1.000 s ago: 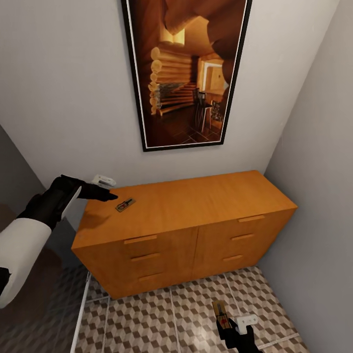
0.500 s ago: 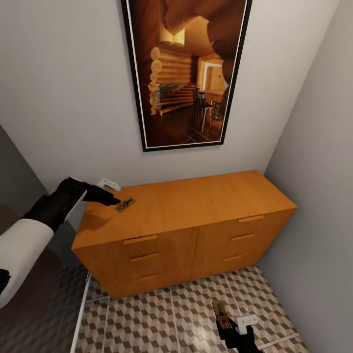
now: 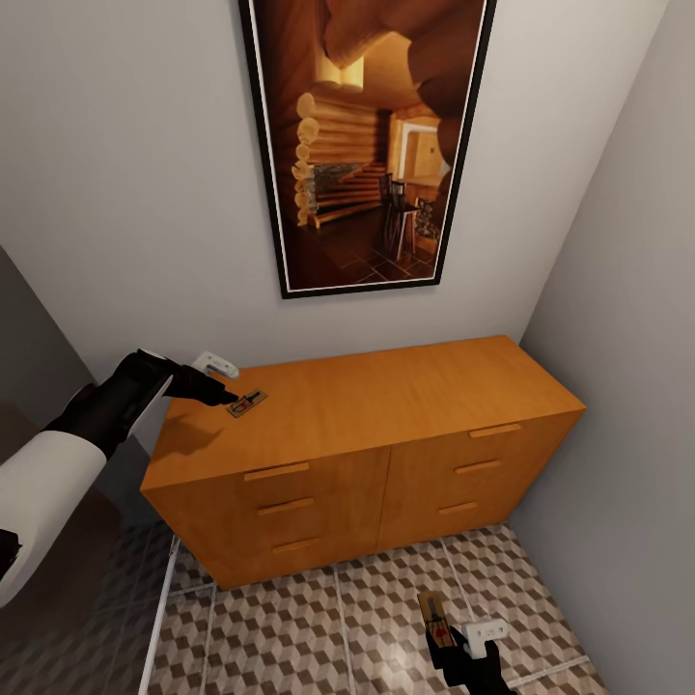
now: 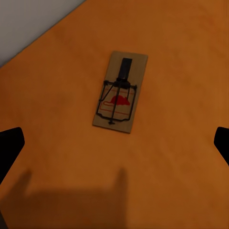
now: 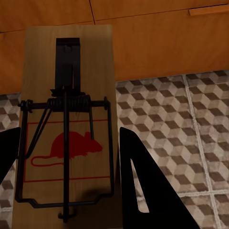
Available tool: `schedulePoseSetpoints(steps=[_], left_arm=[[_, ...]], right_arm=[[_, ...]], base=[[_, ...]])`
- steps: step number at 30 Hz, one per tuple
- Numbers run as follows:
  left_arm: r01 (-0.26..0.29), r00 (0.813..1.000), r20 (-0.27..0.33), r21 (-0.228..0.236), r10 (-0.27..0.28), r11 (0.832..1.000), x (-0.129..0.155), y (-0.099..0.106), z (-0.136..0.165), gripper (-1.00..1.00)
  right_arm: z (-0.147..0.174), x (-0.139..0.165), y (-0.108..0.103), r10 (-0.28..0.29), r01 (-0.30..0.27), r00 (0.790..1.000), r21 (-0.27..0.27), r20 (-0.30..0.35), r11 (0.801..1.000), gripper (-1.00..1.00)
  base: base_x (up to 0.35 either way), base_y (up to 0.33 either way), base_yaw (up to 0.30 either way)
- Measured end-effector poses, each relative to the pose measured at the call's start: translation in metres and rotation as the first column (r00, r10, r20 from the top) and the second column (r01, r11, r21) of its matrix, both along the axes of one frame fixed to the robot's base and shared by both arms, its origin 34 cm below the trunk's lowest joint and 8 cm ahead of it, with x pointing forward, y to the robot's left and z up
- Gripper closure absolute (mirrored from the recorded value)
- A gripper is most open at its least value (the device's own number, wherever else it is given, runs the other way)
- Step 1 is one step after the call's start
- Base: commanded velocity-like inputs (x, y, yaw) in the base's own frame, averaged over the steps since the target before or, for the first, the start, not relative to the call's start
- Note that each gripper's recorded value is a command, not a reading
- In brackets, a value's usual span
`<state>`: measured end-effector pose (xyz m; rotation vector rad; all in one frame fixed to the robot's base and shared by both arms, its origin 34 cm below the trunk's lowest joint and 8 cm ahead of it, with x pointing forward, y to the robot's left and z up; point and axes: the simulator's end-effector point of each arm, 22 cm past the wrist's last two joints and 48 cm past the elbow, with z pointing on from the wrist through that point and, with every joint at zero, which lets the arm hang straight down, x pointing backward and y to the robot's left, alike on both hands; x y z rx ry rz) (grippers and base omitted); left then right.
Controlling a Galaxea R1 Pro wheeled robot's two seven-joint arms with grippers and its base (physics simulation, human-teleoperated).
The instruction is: Take the four mousetraps from the cabinet in the bathroom and place them on the bathroom floor. Make sure all four end up on the same floor surface, and ensure that at least two of them are either under or directly next to the same bathroom sink.
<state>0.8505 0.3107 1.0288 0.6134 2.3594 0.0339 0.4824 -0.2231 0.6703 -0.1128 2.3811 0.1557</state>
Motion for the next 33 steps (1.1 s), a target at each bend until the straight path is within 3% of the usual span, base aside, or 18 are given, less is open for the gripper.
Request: schedulePoseSetpoints(steps=[33], left_arm=[[0.102,0.992,-0.074,-0.010,-0.103,0.995,-0.018,-0.023,-0.018,-1.00]], right_arm=[[0.000,0.000,0.000,0.000,0.000,1.000,0.000,0.000,1.000,1.00]], base=[[0.000,0.000,0.000]])
